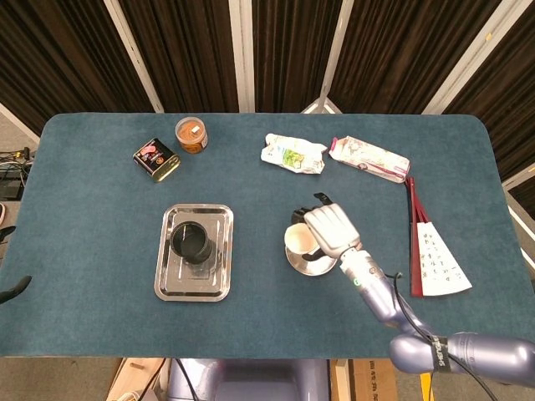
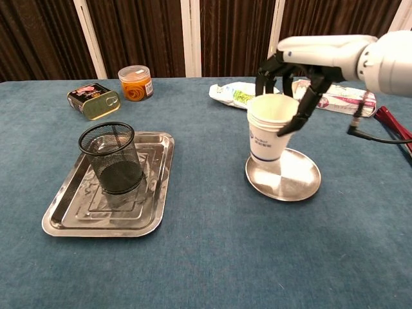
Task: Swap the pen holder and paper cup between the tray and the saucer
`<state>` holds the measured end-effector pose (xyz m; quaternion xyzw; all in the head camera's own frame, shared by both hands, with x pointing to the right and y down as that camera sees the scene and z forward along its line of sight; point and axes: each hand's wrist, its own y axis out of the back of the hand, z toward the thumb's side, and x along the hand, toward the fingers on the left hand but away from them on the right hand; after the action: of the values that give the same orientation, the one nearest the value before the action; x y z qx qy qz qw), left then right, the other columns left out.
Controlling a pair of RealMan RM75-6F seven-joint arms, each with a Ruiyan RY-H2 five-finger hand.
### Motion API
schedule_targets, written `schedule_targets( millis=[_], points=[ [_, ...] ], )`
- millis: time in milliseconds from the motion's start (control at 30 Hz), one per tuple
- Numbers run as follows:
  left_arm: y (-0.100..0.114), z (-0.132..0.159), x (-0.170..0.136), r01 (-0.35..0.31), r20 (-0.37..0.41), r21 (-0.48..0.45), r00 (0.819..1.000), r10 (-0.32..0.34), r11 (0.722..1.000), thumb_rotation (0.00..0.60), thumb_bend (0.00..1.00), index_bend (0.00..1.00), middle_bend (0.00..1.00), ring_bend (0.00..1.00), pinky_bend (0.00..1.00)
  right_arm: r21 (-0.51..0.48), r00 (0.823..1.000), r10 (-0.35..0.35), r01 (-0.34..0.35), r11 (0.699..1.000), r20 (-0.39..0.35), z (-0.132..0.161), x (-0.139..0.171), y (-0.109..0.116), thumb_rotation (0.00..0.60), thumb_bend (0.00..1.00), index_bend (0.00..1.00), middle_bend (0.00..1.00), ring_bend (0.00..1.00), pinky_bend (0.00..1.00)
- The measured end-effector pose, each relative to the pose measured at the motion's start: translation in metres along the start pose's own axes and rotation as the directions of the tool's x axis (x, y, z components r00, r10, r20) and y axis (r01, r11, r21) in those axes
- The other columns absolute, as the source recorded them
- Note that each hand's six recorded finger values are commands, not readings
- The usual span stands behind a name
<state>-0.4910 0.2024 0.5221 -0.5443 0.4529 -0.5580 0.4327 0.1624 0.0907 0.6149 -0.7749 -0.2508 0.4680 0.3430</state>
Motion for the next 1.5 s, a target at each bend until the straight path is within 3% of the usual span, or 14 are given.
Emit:
schedule_targets(
  millis=[467, 700, 867, 933, 1000, 1100, 1333, 1500],
  points=[
    [-0.002, 0.001, -0.001, -0.002, -0.001, 0.012, 1.0, 0.002, 1.0, 0.6, 0.06, 0.21, 0.0, 0.0, 0.04, -0.018, 1.0, 0.013, -0.013, 1.0, 0.028, -0.036, 0.002, -0.021, 0.6, 0.0, 0.52, 0.44, 0.46, 0.11],
    [-0.001, 0.002, -0.002, -0.006, -0.006, 0.016, 1.0, 0.006, 1.0, 0.6, 0.06, 0.21, 0.0, 0.0, 0.04, 0.001, 0.998, 0.029, -0.029, 1.0, 0.048, -0.05, 0.0, -0.024, 0.6, 0.0, 0.47, 0.4, 0.35, 0.0],
    [-0.001, 0.003, -0.002, -0.011, -0.009, 0.021, 1.0, 0.011, 1.0, 0.6, 0.06, 0.22, 0.0, 0.0, 0.04, 0.021, 0.997, 0.044, -0.045, 0.999, 0.061, -0.057, 0.001, -0.026, 0.6, 0.0, 0.33, 0.19, 0.14, 0.0],
    [-0.001, 0.004, -0.003, -0.01, -0.006, 0.022, 1.0, 0.01, 1.0, 0.6, 0.06, 0.22, 0.0, 0.0, 0.04, 0.017, 0.995, 0.072, -0.073, 0.997, 0.066, -0.059, 0.003, -0.029, 0.6, 0.0, 0.17, 0.06, 0.02, 0.0],
    [-0.002, 0.004, -0.003, -0.007, -0.006, 0.026, 1.0, 0.007, 1.0, 0.6, 0.06, 0.22, 0.0, 0.0, 0.04, 0.009, 0.991, 0.109, -0.11, 0.994, 0.073, -0.061, 0.005, -0.032, 0.6, 0.0, 0.06, 0.01, 0.0, 0.0],
    [-0.003, 0.004, -0.003, -0.004, -0.006, 0.036, 1.0, 0.004, 0.999, 0.6, 0.06, 0.22, 0.0, 0.0, 0.04, 0.001, 0.987, 0.134, -0.135, 0.991, 0.083, -0.063, 0.008, -0.031, 0.6, 0.0, 0.0, 0.0, 0.0, 0.0],
    [-0.004, 0.001, 0.0, -0.006, -0.018, 0.051, 1.0, 0.007, 0.999, 0.6, 0.06, 0.22, 0.0, 0.0, 0.04, -0.011, 0.989, 0.107, -0.106, 0.994, 0.102, -0.064, 0.017, -0.021, 0.6, 0.0, 0.0, 0.0, 0.0, 0.0],
    [-0.009, 0.002, 0.002, 0.022, -0.008, 0.054, 1.0, -0.022, 0.998, 0.6, 0.06, 0.21, 0.0, 0.0, 0.04, 0.022, 0.988, -0.003, 0.0, 1.0, 0.157, -0.083, 0.038, 0.006, 0.6, 0.0, 0.0, 0.0, 0.0, 0.0]
  ],
)
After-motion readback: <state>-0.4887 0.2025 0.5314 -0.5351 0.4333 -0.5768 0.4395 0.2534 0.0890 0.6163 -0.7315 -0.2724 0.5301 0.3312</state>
